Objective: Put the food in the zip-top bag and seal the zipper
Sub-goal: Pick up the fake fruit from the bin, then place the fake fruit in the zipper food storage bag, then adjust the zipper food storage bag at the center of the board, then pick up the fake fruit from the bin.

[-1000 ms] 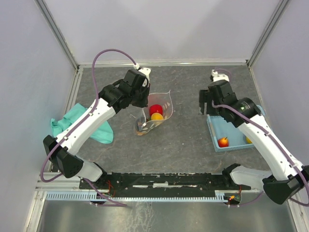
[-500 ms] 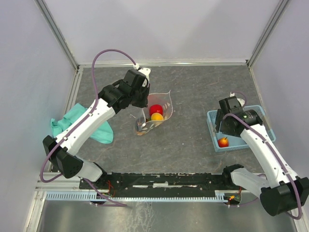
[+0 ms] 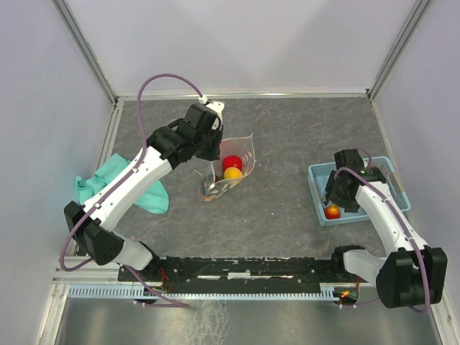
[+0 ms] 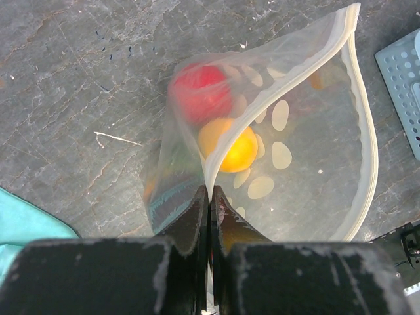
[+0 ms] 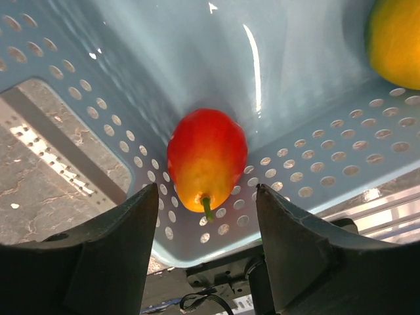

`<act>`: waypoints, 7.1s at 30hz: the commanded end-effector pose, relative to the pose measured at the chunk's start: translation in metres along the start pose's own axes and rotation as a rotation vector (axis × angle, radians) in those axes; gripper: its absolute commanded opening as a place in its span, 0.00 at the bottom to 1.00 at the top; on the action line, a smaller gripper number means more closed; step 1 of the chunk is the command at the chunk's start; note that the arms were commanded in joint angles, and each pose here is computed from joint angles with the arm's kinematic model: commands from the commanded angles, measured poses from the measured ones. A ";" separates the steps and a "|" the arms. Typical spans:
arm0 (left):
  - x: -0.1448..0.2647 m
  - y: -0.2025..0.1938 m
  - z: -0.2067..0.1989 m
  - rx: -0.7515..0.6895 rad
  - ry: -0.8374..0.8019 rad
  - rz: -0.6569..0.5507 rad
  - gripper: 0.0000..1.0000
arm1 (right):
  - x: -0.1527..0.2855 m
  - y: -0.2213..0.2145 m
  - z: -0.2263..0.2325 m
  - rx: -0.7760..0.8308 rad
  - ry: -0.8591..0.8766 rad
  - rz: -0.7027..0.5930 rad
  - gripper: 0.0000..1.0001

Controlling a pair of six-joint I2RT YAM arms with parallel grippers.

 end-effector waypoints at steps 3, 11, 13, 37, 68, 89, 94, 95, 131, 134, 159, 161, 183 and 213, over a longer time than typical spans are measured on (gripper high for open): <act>0.010 0.009 -0.002 -0.037 -0.028 -0.055 0.03 | -0.019 0.002 0.006 -0.012 0.057 0.025 0.69; 0.009 0.009 -0.004 -0.039 -0.034 -0.051 0.03 | -0.044 -0.006 0.012 0.000 0.060 0.139 0.73; 0.009 0.009 -0.004 -0.039 -0.037 -0.051 0.03 | -0.048 -0.007 0.013 0.001 0.060 0.165 0.75; 0.012 0.012 -0.006 -0.030 -0.047 -0.057 0.03 | -0.044 0.013 0.021 -0.022 0.096 0.127 0.60; 0.010 0.013 -0.015 -0.027 -0.102 -0.035 0.03 | 0.158 0.100 0.121 0.210 0.580 -0.621 0.53; 0.013 0.012 -0.017 -0.018 -0.119 -0.038 0.03 | 0.188 0.080 0.261 0.691 0.895 -0.875 0.56; 0.014 0.011 -0.017 -0.014 -0.125 -0.036 0.03 | 0.161 0.084 0.270 0.716 0.810 -0.868 0.56; 0.014 0.011 -0.017 -0.013 -0.125 -0.036 0.03 | 0.155 0.084 0.271 0.720 0.794 -0.864 0.57; 0.007 0.007 -0.018 -0.004 -0.125 -0.011 0.03 | 0.160 0.096 0.235 0.490 0.597 -0.870 0.77; 0.007 0.007 -0.019 -0.004 -0.128 -0.012 0.03 | 0.166 0.095 0.222 0.443 0.571 -0.857 0.76; 0.006 0.005 -0.017 -0.006 -0.124 -0.005 0.03 | 0.115 0.072 0.226 0.248 0.496 -0.499 0.09; 0.007 0.006 -0.018 -0.006 -0.125 -0.007 0.03 | 0.125 0.075 0.226 0.252 0.518 -0.505 0.02; 0.010 0.004 -0.014 -0.009 -0.108 -0.006 0.03 | 0.155 0.087 0.210 0.331 0.516 -0.500 0.23; 0.003 0.008 -0.009 -0.047 -0.063 -0.031 0.03 | 0.019 0.111 -0.005 -0.146 -0.129 -0.322 0.83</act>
Point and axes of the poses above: each gripper's point midway between its finger pads, its own x axis back along the fingers, its own z axis along the line the jaws close on, y = z × x, the point moved 6 cm from there along x, back along the fingers, and after that the axes turned 12 degrees about x, right-handed, at the moved point
